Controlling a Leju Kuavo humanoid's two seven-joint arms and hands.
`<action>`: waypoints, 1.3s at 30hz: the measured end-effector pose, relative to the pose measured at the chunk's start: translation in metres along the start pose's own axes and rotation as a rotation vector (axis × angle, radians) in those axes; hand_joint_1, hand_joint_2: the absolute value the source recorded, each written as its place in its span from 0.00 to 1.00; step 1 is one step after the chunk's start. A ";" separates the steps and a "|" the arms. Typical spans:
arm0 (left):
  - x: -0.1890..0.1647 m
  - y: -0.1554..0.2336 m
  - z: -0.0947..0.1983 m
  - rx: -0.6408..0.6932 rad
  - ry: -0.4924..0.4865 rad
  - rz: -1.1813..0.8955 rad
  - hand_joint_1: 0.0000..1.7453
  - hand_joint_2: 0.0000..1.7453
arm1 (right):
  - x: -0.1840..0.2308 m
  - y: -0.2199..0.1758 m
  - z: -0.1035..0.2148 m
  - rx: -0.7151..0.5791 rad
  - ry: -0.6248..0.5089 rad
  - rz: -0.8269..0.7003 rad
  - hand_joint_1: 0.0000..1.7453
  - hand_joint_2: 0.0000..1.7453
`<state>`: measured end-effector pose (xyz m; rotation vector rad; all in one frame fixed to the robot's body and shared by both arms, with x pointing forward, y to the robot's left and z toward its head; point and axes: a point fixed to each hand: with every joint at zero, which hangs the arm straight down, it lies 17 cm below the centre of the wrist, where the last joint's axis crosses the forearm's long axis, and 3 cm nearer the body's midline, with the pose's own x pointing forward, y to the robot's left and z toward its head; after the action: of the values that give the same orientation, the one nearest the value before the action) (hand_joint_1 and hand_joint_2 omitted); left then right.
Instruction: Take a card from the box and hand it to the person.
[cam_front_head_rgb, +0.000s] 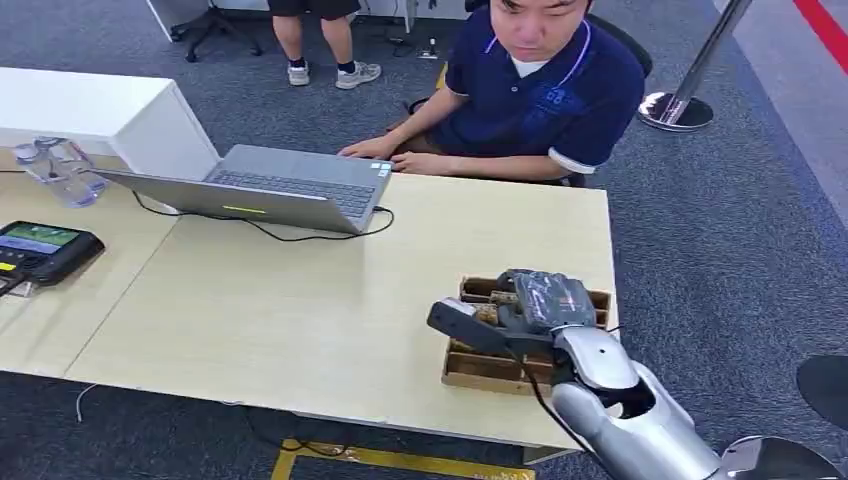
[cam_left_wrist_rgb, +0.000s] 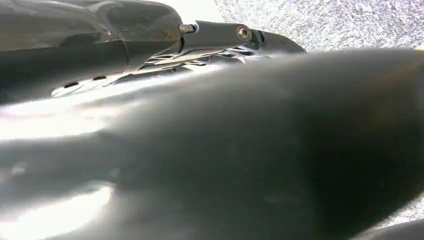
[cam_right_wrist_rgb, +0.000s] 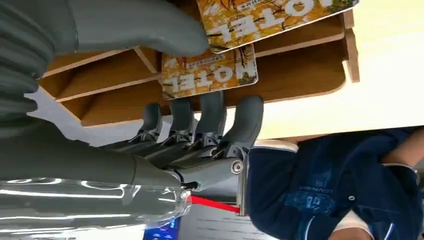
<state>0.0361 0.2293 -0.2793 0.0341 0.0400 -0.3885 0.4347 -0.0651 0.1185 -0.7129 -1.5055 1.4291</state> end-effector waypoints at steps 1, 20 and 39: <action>0.000 0.000 0.000 0.000 0.000 0.000 0.00 0.00 | 0.000 0.000 0.000 0.001 0.000 0.000 0.49 1.00; 0.000 0.000 0.000 0.000 -0.003 0.000 0.00 0.00 | 0.000 0.002 0.000 0.006 -0.002 -0.005 0.89 1.00; 0.001 -0.001 0.000 -0.003 -0.004 -0.003 0.00 1.00 | 0.001 0.001 -0.001 0.004 -0.004 -0.005 0.90 1.00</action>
<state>0.0365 0.2286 -0.2792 0.0305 0.0368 -0.3914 0.4346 -0.0639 0.1173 -0.7034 -1.5057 1.4299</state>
